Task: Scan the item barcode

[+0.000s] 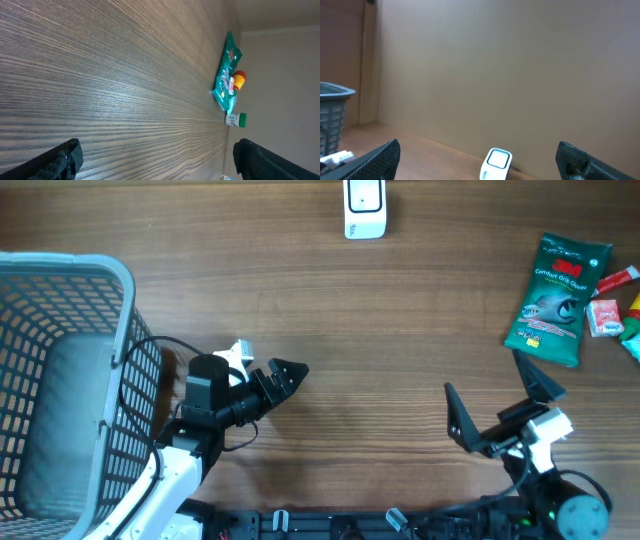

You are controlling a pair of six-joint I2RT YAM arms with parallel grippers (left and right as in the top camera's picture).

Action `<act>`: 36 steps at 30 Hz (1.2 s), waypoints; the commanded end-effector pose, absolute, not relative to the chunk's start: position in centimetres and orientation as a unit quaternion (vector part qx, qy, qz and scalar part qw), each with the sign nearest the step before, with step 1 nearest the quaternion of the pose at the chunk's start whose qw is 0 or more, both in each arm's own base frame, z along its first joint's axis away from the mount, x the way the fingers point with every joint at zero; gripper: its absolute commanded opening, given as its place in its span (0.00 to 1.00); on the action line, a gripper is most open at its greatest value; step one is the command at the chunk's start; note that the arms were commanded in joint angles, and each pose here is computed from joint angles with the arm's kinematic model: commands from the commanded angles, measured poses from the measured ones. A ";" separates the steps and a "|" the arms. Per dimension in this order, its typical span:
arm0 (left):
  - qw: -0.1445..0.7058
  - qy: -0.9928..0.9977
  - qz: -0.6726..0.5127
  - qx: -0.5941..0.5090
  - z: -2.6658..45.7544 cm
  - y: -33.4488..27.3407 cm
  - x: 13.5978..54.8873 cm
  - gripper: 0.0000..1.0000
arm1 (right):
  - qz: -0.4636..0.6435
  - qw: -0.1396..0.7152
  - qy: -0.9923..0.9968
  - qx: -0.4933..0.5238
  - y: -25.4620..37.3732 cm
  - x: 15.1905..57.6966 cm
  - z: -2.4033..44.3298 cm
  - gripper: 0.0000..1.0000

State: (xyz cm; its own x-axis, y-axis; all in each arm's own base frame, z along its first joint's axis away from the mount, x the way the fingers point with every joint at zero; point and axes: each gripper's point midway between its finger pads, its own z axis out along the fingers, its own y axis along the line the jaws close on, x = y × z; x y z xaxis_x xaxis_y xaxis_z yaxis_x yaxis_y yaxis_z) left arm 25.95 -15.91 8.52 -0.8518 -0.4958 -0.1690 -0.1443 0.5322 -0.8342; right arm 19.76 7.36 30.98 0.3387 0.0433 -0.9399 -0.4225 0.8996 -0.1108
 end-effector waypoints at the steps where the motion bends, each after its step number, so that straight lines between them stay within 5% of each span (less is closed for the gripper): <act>1: 0.212 0.852 -0.441 -0.184 8.9 -15.6 26.4 1.00 | 0.138 0.813 0.549 -0.138 6.4 20.5 29.8 1.00; 25: 0.212 0.852 -0.441 -0.184 8.9 -15.6 26.4 1.00 | 0.079 0.710 0.699 -0.043 2.8 24.4 18.0 0.99; 36: 0.212 0.852 -0.441 -0.184 8.9 -15.6 26.4 1.00 | 0.064 0.708 0.701 -0.046 2.5 24.5 17.8 1.00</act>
State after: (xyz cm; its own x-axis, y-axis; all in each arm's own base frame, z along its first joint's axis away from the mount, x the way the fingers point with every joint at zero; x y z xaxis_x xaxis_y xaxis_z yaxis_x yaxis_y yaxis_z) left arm 25.96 -15.90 8.52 -0.8517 -0.4960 -0.1692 -0.1444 0.5324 -0.8341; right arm 24.48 2.83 17.49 -0.0092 0.0427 -0.9990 -0.1736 0.9839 0.0436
